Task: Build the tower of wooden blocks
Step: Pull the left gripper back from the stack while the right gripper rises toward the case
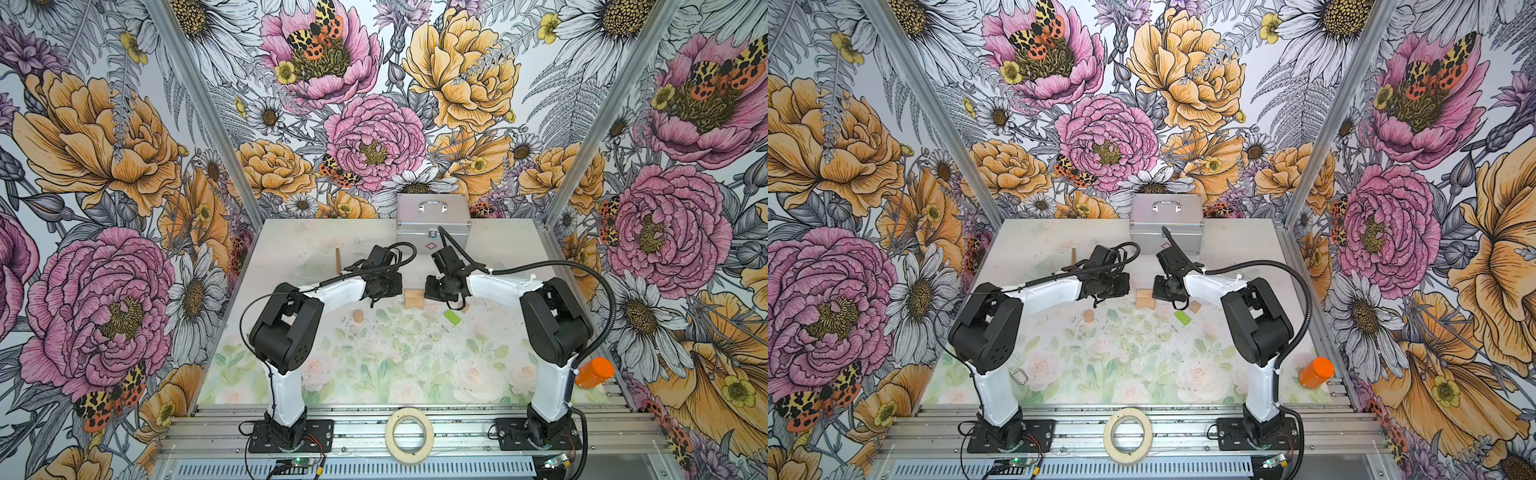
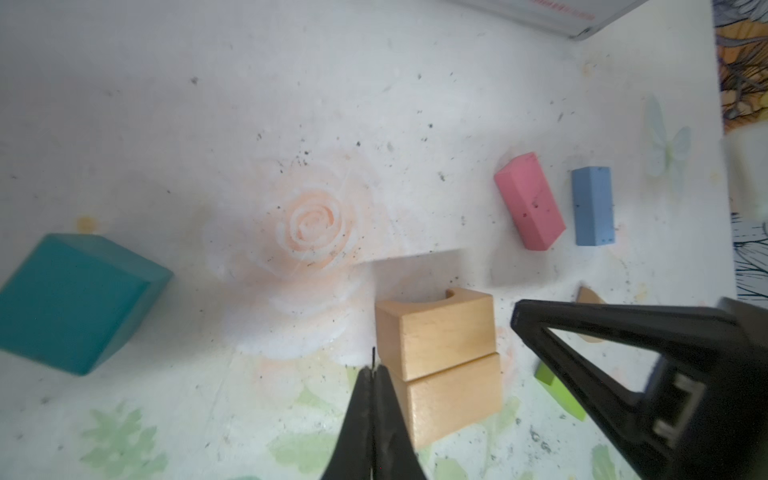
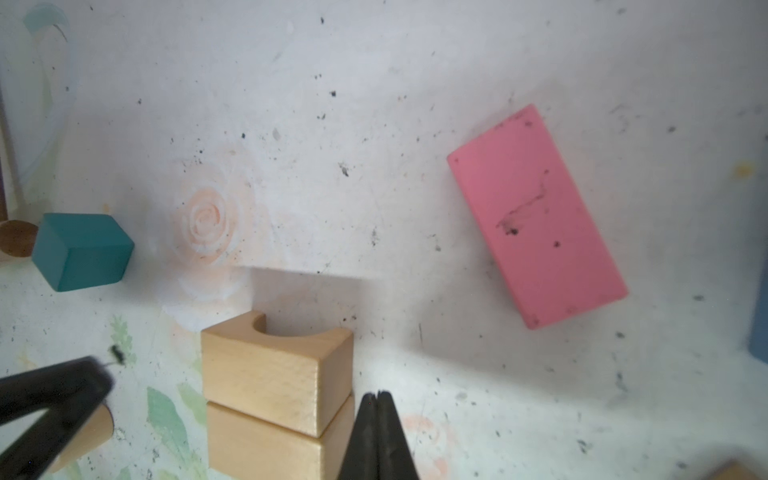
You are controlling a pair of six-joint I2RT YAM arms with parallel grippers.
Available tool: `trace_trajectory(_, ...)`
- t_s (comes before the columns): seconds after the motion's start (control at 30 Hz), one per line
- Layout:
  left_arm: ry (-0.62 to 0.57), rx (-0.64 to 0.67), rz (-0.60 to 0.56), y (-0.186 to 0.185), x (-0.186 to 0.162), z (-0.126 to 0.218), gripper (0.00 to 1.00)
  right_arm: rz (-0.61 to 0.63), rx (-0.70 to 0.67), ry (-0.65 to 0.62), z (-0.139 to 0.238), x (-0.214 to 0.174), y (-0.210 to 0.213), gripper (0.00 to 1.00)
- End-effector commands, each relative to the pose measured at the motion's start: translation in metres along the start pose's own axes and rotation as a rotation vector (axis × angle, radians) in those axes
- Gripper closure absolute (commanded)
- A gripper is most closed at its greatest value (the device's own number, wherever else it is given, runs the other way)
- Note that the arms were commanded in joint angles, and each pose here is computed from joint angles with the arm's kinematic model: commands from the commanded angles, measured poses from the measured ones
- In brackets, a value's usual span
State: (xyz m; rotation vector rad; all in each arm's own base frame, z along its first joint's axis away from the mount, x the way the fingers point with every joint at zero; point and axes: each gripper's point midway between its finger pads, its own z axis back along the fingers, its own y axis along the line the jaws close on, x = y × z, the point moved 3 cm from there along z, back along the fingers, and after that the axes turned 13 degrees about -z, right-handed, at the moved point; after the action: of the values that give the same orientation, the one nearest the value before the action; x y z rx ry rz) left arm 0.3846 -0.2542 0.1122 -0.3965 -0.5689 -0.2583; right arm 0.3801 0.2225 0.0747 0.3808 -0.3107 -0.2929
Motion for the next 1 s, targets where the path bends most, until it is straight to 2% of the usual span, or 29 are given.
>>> trace_trajectory(0.0, -0.118, 0.02, -0.038, -0.001, 0.025, 0.039, 1.0, 0.025, 0.009, -0.084, 0.031, 0.019, 0.008, 1.0)
trace_trajectory(0.27, -0.233, 0.047, -0.051, 0.004, 0.035, 0.09, 1.0, 0.032, -0.048, -0.143, 0.06, 0.03, -0.004, 1.0)
trace_trajectory(0.5, -0.337, 0.084, -0.028, 0.022, 0.034, 0.131, 1.0, 0.045, -0.087, -0.18, 0.08, 0.039, -0.016, 1.0)
trace_trajectory(0.57, -0.37, 0.087, -0.023, 0.026, 0.031, 0.14, 1.0, 0.065, -0.091, -0.18, 0.085, 0.043, -0.017, 0.89)
trace_trajectory(0.7, -0.43, 0.093, -0.015, 0.034, 0.025, 0.156, 1.0, 0.116, -0.091, -0.175, 0.096, 0.051, -0.013, 0.54)
trace_trajectory(0.8, -0.457, 0.099, -0.011, 0.039, 0.022, 0.164, 0.99, 0.163, -0.101, -0.155, 0.098, 0.057, -0.009, 0.34)
trace_trajectory(0.83, -0.463, 0.101, -0.013, 0.041, 0.021, 0.167, 0.99, 0.18, -0.107, -0.149, 0.097, 0.059, -0.008, 0.09)
trace_trajectory(0.9, -0.473, 0.107, -0.014, 0.043, 0.019, 0.171, 0.99, 0.21, -0.122, -0.132, 0.093, 0.063, -0.006, 0.06)
trace_trajectory(0.97, -0.478, 0.115, -0.016, 0.046, 0.017, 0.173, 0.98, 0.243, -0.132, -0.115, 0.088, 0.067, -0.003, 0.08)
